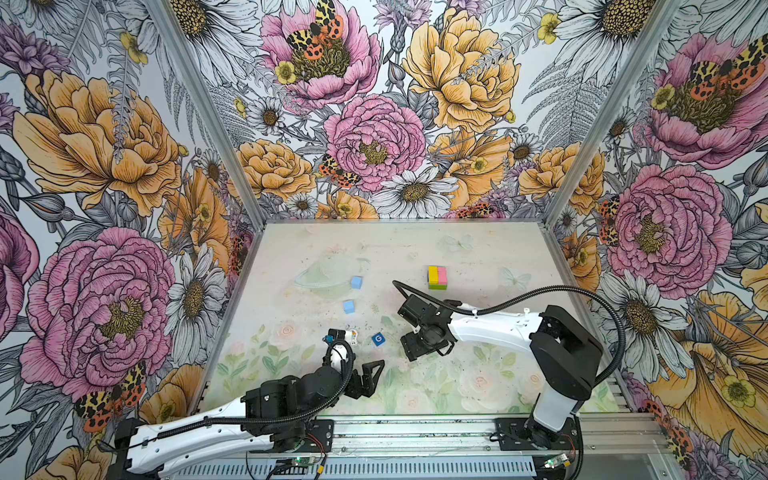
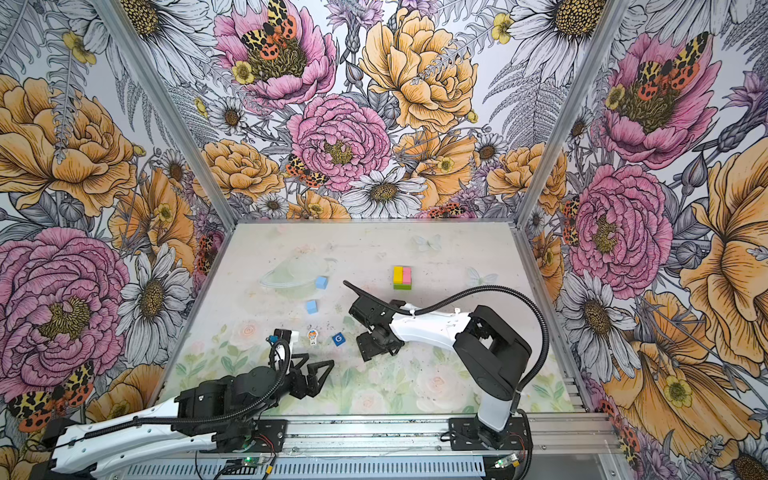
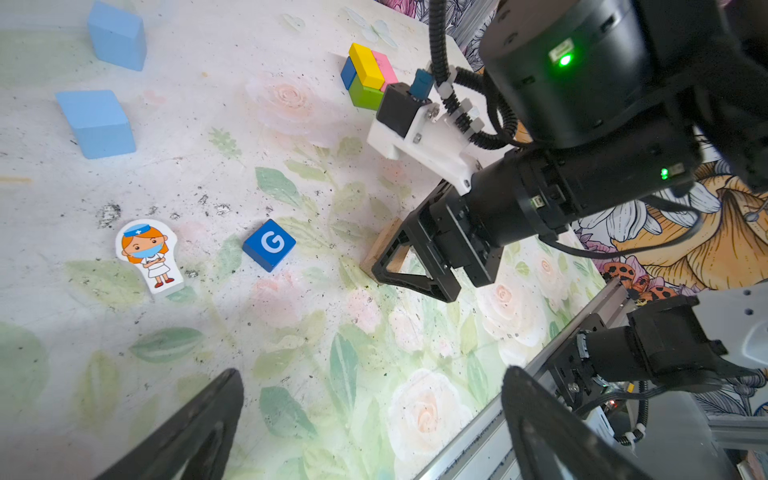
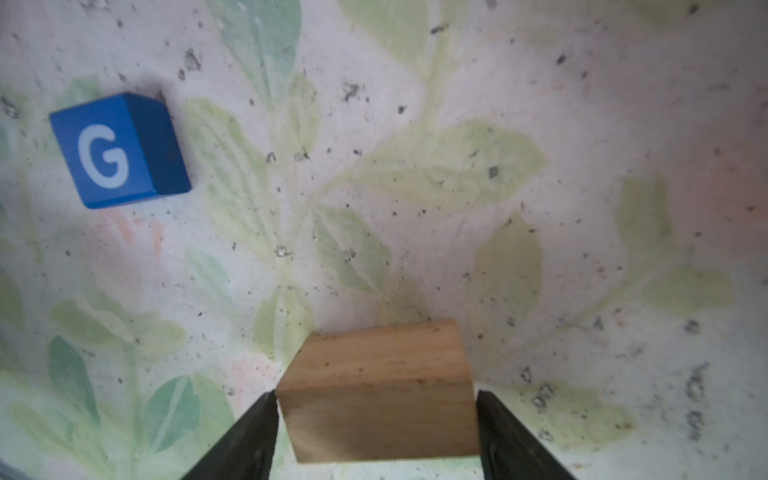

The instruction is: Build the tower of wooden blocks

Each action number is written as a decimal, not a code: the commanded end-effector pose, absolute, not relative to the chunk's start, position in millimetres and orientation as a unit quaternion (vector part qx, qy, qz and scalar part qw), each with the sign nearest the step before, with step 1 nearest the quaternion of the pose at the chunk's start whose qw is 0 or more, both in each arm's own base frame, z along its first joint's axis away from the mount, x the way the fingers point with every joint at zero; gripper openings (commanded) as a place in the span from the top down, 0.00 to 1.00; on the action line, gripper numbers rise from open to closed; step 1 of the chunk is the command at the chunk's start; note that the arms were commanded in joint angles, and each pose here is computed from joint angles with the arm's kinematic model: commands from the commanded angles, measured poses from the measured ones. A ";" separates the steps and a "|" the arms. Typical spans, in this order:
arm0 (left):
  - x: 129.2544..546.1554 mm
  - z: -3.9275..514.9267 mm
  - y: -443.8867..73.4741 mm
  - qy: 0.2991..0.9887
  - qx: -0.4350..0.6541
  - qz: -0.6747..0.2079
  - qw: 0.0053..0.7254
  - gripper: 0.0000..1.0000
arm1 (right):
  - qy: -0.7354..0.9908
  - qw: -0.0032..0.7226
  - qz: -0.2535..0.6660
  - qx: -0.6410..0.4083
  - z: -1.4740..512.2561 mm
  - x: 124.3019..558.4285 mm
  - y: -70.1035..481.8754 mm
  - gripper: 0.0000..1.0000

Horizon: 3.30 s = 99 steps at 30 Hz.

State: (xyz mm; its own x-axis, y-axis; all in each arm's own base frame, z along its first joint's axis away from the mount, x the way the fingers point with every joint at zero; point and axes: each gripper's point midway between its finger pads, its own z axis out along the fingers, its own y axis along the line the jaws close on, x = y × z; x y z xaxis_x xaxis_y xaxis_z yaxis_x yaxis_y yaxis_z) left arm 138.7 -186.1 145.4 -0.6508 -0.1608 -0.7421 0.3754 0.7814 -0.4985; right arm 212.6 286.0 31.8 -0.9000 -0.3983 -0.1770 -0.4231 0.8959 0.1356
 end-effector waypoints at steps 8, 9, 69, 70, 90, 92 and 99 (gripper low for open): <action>142.0 147.1 -181.0 0.846 0.054 -0.317 0.425 0.02 | 0.969 0.086 0.076 -0.221 29.6 222.6 294.7 0.24; 141.8 147.3 -181.1 0.846 0.055 -0.318 0.425 0.02 | 0.968 0.087 0.075 -0.222 29.8 223.5 295.1 0.24; 143.2 152.4 -179.4 0.844 0.055 -0.314 0.430 0.01 | 0.967 0.069 0.058 -0.239 27.9 218.8 290.5 0.28; 142.9 152.4 -179.8 0.845 0.056 -0.315 0.430 0.01 | 0.967 0.069 0.058 -0.239 28.3 218.6 290.7 0.28; 143.1 152.8 -181.8 0.848 0.058 -0.310 0.427 0.01 | 0.964 0.068 0.042 -0.254 27.0 215.0 285.1 0.31; 142.9 152.7 -181.7 0.848 0.058 -0.311 0.426 0.02 | 0.964 0.070 0.039 -0.253 27.6 215.7 284.1 0.35; 144.0 155.2 -181.1 0.846 0.058 -0.309 0.431 0.01 | 0.966 0.082 0.039 -0.244 38.1 219.4 283.4 0.45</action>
